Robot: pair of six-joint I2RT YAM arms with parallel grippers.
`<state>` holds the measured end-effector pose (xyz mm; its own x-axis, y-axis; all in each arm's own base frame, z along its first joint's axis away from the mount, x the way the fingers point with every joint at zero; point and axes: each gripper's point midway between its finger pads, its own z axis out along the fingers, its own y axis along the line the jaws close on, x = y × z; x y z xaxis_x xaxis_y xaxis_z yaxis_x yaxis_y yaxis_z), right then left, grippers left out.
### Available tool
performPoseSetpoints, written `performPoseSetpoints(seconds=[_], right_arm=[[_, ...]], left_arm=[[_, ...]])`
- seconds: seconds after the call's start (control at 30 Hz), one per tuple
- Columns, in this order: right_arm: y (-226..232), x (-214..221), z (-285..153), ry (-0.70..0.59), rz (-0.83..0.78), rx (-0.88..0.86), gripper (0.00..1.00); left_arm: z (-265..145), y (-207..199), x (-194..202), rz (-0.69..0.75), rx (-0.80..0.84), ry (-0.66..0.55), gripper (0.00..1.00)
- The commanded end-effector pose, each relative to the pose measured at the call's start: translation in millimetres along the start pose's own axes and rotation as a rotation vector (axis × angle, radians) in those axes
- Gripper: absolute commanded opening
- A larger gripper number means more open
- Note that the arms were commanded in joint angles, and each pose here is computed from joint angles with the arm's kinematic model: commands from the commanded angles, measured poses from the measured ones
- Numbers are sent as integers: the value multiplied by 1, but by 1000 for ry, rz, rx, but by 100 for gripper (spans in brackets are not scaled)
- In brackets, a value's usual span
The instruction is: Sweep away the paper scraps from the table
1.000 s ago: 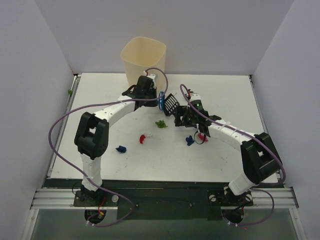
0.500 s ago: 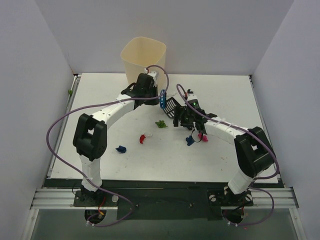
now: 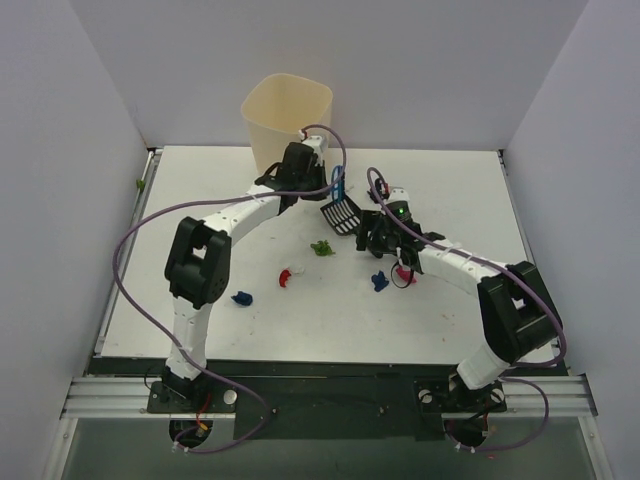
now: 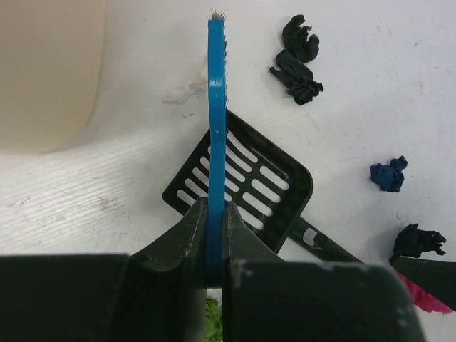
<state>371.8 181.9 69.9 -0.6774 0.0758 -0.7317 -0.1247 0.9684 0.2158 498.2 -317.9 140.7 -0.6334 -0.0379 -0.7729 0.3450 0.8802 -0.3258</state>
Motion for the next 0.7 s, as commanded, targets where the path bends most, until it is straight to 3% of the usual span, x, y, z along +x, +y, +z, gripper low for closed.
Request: performPoseSetpoints(seconds=[0.0, 0.2, 0.67], right_arm=[[2, -12, 1, -32, 12, 0, 74], [3, -16, 3, -28, 10, 1, 74], [23, -27, 9, 22, -66, -56, 71]], left_arm=[[12, -13, -19, 13, 44, -54, 0], [11, -1, 11, 8, 24, -9, 0], [13, 1, 18, 15, 28, -3, 0]])
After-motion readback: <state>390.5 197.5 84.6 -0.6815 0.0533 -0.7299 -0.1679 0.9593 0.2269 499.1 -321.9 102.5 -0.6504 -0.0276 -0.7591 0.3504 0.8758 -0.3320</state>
